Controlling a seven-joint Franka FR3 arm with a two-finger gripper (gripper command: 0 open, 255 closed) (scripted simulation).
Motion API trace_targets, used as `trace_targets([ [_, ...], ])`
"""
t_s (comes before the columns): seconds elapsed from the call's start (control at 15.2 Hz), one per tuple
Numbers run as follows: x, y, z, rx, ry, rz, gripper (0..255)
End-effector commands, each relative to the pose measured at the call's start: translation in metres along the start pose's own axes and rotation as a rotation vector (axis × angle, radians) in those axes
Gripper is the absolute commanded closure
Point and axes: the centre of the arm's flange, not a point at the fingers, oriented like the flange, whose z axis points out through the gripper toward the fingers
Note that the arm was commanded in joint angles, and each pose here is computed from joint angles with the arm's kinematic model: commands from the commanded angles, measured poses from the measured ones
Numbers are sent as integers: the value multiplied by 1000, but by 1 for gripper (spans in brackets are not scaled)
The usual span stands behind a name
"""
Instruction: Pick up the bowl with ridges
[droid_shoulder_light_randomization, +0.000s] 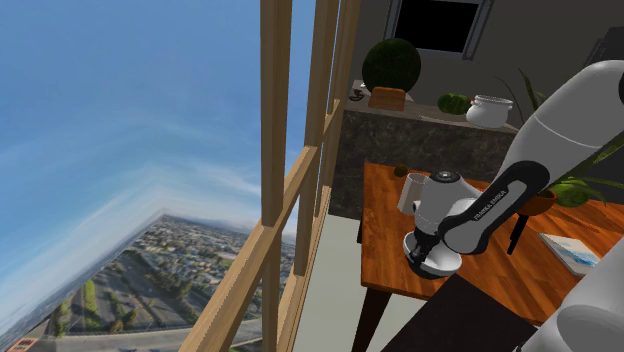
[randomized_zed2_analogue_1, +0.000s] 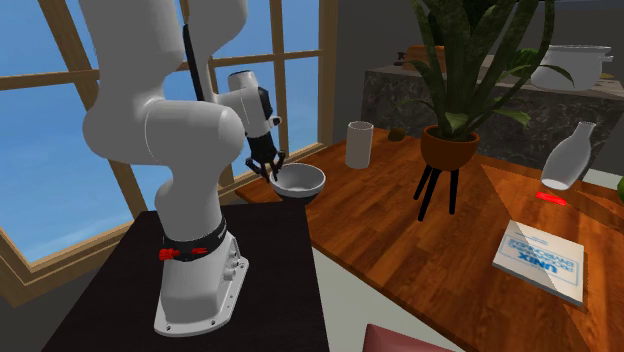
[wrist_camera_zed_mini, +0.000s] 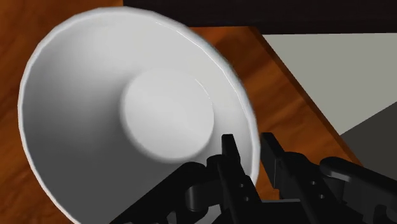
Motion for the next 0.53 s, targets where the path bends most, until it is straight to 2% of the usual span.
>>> trace_targets([
  [0.0, 0, 2, -9, 0, -1, 0, 255],
  [0.46, -1, 8, -45, 0, -1, 0, 255],
])
